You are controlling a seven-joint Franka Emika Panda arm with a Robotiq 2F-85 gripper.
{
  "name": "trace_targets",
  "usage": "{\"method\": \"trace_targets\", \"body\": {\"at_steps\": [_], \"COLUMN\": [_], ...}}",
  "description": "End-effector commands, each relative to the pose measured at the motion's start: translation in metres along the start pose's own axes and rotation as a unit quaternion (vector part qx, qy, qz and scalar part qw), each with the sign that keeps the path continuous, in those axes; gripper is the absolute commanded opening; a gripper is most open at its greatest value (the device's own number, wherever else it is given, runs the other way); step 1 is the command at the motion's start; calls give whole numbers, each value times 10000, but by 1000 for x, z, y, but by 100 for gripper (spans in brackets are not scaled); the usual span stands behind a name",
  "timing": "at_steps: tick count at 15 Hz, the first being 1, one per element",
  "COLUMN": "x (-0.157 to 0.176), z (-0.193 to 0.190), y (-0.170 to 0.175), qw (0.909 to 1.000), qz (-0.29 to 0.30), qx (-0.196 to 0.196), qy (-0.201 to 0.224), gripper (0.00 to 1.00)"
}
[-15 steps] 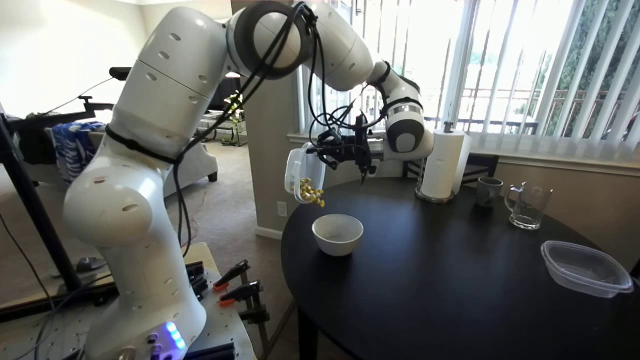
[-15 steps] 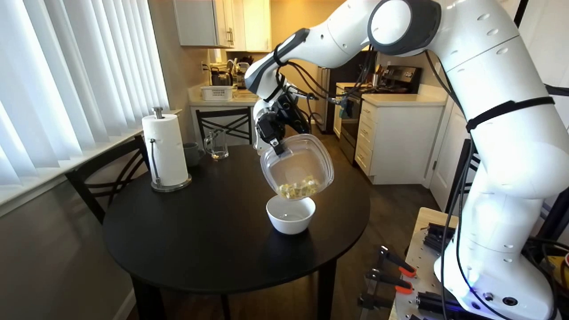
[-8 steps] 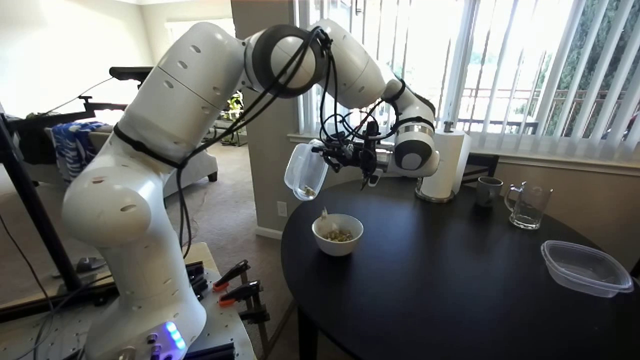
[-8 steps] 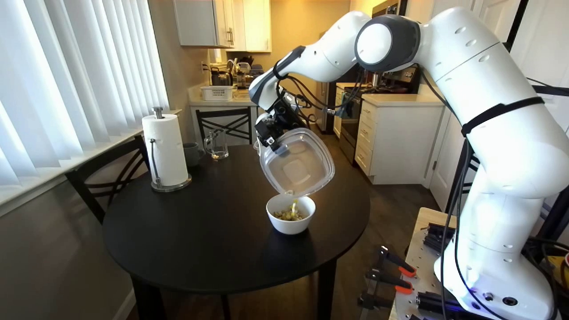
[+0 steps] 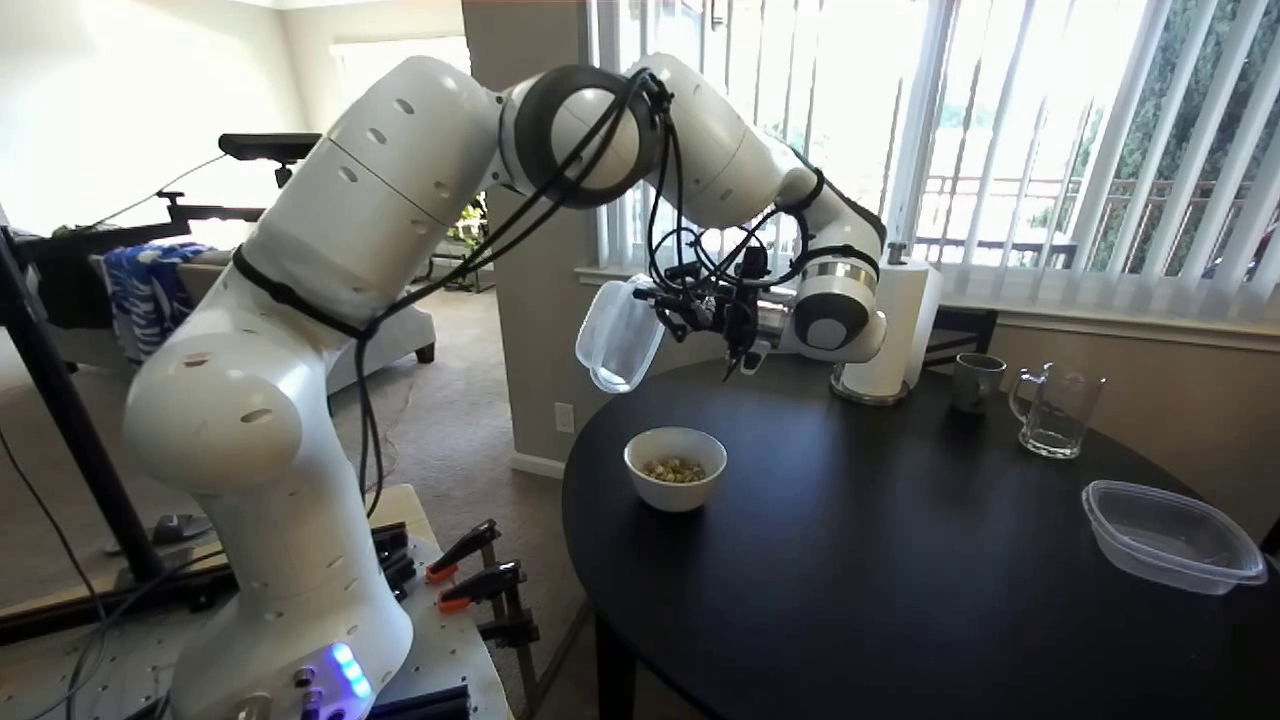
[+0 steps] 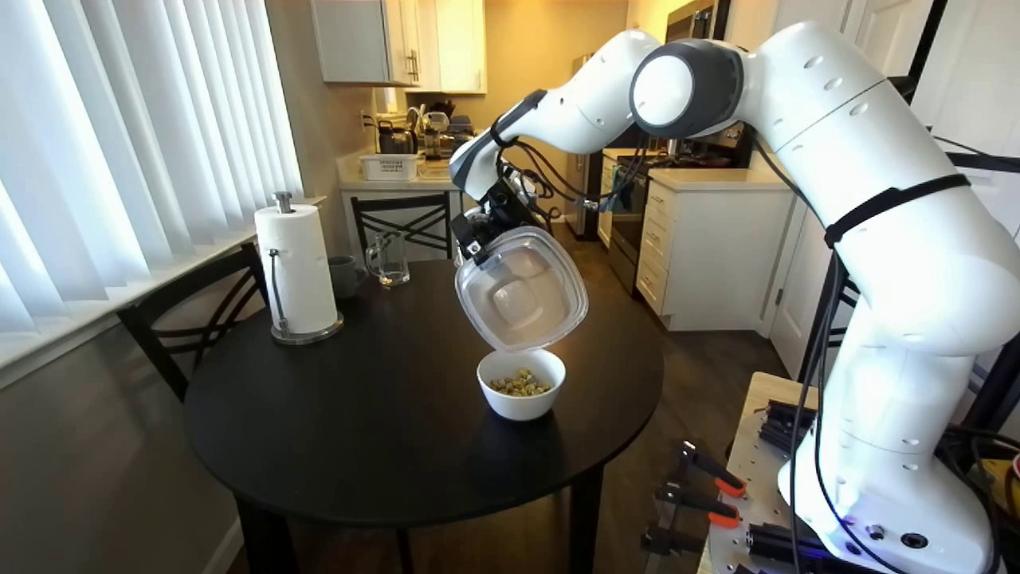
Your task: Pour the contents from the right bowl into the left bowl
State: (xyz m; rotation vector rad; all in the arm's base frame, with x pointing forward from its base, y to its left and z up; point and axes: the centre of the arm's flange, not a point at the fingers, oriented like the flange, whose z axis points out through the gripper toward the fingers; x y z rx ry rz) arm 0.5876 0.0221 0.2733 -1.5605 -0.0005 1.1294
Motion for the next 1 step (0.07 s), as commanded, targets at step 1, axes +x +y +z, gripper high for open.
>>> {"method": "trace_targets", "body": {"at_steps": [1], "x": [-1], "z": [-3], "y": [-17], "qw": [9998], "qz": [-15], "qx": [193], "qy": [85], "gripper": [5]}}
